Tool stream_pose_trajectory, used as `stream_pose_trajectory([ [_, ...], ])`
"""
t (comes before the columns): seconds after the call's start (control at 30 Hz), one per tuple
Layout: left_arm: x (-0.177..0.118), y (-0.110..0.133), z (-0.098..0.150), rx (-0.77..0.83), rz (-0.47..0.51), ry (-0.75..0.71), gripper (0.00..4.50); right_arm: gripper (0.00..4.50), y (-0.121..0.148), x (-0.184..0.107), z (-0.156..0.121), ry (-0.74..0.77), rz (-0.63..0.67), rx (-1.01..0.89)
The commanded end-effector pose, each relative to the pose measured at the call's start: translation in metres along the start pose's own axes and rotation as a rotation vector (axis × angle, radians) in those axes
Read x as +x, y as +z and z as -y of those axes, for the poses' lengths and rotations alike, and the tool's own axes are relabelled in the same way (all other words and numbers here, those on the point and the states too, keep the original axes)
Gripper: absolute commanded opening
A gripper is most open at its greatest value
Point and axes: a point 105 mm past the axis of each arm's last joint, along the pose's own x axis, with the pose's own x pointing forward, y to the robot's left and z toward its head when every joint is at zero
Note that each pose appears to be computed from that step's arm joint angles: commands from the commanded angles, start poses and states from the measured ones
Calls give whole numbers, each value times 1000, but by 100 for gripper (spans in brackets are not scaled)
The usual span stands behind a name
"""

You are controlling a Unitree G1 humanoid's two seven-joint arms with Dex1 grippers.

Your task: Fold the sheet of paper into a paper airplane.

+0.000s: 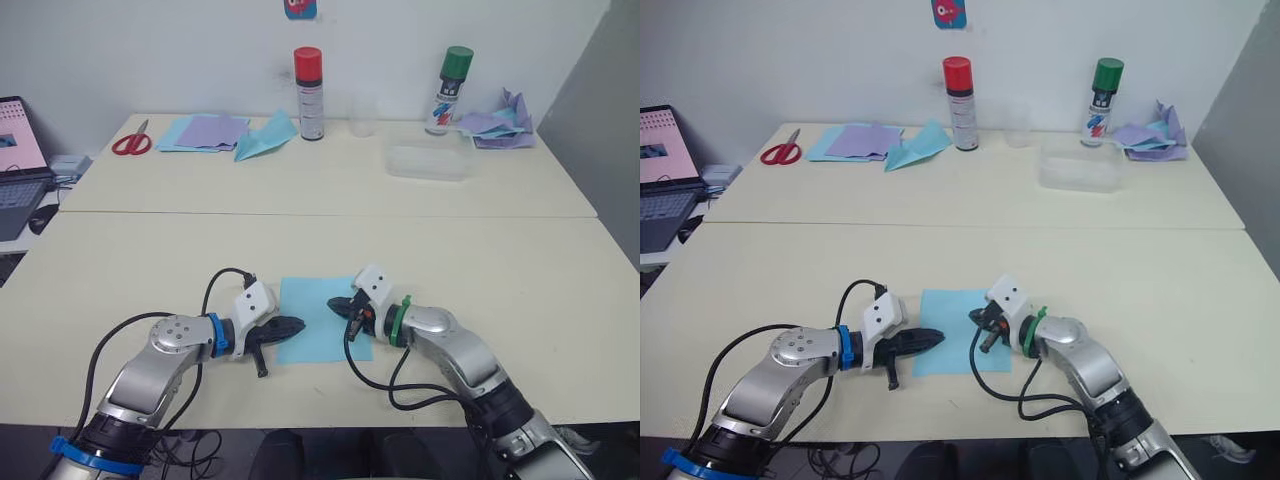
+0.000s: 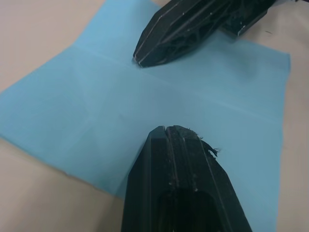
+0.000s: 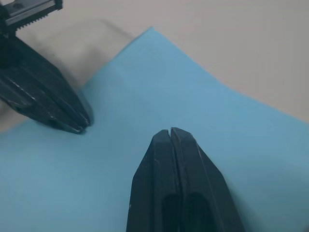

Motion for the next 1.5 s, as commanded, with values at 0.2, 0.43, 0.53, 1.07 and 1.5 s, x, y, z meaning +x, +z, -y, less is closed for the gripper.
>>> stream_pose_trajectory([
  [0.2,-4,-21,2,-50,-80,-1,0,1,-14,-39,53,-267,-43,19],
  [0.43,-3,-21,-1,-46,-83,-4,0,1,53,-43,29,-134,265,-92],
  [0.53,-3,-23,-2,-37,-90,-3,0,1,65,-37,16,-80,346,-105],
  [1.07,-7,34,-23,-34,67,92,0,1,-1,3,-17,145,-58,-222],
  [1.5,8,3,-35,-95,-24,238,0,1,-5,4,-11,117,-94,-224],
])
